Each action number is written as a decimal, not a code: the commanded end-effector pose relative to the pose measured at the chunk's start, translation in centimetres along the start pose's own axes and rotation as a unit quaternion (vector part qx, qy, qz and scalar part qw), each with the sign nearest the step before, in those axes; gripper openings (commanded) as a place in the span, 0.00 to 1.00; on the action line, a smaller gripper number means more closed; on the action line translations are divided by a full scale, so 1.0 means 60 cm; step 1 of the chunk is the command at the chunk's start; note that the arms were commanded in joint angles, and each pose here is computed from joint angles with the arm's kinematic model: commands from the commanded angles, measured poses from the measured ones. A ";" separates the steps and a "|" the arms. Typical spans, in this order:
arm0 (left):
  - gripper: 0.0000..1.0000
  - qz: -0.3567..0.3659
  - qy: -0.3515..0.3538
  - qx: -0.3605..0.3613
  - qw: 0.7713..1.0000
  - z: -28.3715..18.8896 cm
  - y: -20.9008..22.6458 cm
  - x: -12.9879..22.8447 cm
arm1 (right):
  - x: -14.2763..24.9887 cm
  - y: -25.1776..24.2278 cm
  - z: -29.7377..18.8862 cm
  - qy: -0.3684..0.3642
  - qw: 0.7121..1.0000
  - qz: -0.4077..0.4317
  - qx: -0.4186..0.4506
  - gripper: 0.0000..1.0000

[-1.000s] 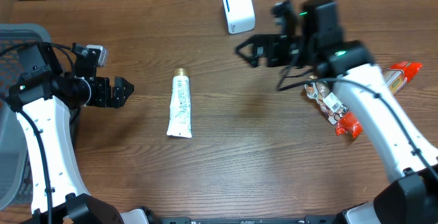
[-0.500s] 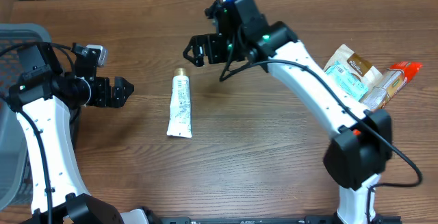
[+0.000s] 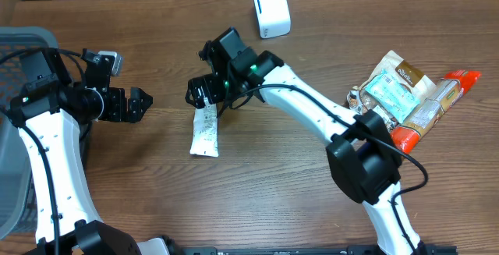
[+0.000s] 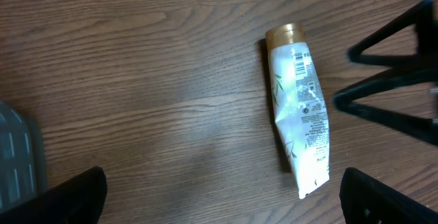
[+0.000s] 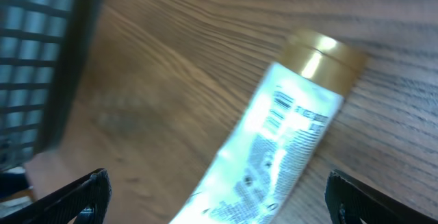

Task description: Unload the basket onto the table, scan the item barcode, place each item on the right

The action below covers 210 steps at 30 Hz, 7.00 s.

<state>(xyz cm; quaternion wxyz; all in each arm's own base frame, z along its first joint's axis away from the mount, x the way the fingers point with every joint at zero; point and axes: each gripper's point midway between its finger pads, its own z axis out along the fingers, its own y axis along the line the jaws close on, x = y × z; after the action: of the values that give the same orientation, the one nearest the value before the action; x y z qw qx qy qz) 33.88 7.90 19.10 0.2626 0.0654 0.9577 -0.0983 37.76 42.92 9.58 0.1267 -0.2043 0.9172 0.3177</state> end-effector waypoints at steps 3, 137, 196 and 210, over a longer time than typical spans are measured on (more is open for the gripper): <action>1.00 0.012 -0.002 0.009 1.000 0.004 -0.007 -0.003 | -0.002 -0.030 0.023 -0.002 0.999 0.025 0.026 1.00; 1.00 0.012 -0.002 0.009 1.000 0.004 -0.007 -0.003 | 0.168 -0.268 -0.196 0.074 0.933 0.085 0.341 0.04; 0.99 0.012 -0.002 0.009 1.000 0.004 -0.007 -0.003 | 0.189 -0.179 -0.125 0.173 0.983 -0.010 0.055 0.04; 1.00 0.012 -0.002 0.009 1.000 0.004 -0.007 -0.003 | 0.024 -0.008 -0.385 -0.049 0.974 -0.087 -0.201 0.04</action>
<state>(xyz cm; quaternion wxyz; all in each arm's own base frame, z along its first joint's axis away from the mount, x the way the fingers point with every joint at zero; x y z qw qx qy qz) 33.88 7.90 19.10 0.2626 0.0654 0.9577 -0.0983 35.06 27.32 16.35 0.0583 -0.2299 0.8824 0.4063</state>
